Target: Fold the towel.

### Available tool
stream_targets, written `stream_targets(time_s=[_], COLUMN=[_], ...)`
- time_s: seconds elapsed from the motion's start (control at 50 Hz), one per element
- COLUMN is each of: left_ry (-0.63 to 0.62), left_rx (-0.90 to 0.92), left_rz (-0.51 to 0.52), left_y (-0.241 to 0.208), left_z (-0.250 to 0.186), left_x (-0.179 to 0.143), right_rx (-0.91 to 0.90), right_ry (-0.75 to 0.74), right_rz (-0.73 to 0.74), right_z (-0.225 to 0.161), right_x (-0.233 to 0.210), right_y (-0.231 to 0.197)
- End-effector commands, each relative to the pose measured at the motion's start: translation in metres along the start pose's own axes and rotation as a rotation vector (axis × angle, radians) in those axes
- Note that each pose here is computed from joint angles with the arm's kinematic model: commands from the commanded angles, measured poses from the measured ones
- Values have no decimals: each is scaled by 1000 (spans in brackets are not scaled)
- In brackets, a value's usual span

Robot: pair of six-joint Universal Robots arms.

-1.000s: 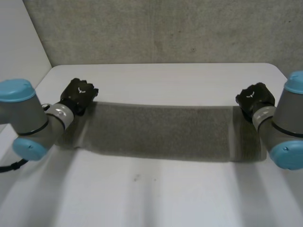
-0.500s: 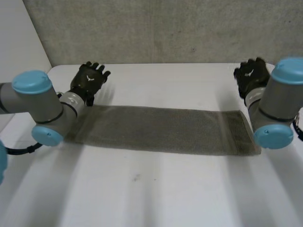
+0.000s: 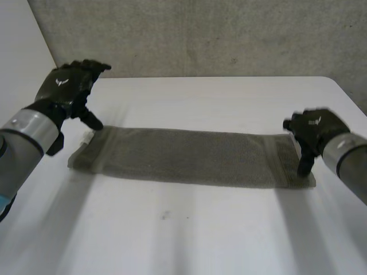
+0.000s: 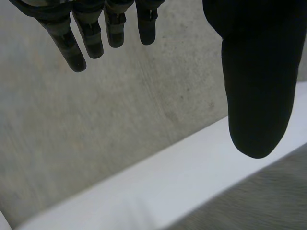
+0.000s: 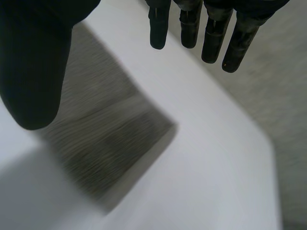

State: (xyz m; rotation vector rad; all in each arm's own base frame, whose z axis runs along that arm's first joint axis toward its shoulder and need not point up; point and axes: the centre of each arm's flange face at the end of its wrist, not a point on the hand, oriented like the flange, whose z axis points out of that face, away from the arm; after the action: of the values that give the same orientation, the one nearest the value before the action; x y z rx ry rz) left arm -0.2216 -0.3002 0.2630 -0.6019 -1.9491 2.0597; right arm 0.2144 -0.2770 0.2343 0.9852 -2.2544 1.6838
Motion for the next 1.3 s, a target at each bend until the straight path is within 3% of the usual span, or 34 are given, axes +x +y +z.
stream_targets(time_s=[0.02,0.26,0.72,0.82,0.98,1.06,1.14,1.18,1.24,1.3], left_ry=[-25,-25,-19,-17,-15,-15,-17,-17,-17,-20], left_rx=[-157,-191,-154,-157,-161,-159,-161,-160,-158,-148], left_rz=[-221,-244,-231,-232,-233,-233,-233,-233,-232,-229], left_y=[32,46,49,50,51,51,51,51,50,47], left_z=[-28,-36,-37,-38,-39,-39,-39,-39,-39,-40], left_x=[2,5,8,9,10,10,10,10,10,9], right_rx=[-81,-108,-58,-85,-241,-215,-99,72,149,353], right_ry=[-118,-76,32,87,299,389,411,392,366,193], right_rz=[74,87,56,-17,-237,-289,-307,-292,-279,-263], right_z=[6,35,61,66,74,77,76,70,67,57], right_x=[-14,-17,5,22,90,111,104,78,62,-10], right_y=[54,99,109,115,141,128,95,48,27,-22])
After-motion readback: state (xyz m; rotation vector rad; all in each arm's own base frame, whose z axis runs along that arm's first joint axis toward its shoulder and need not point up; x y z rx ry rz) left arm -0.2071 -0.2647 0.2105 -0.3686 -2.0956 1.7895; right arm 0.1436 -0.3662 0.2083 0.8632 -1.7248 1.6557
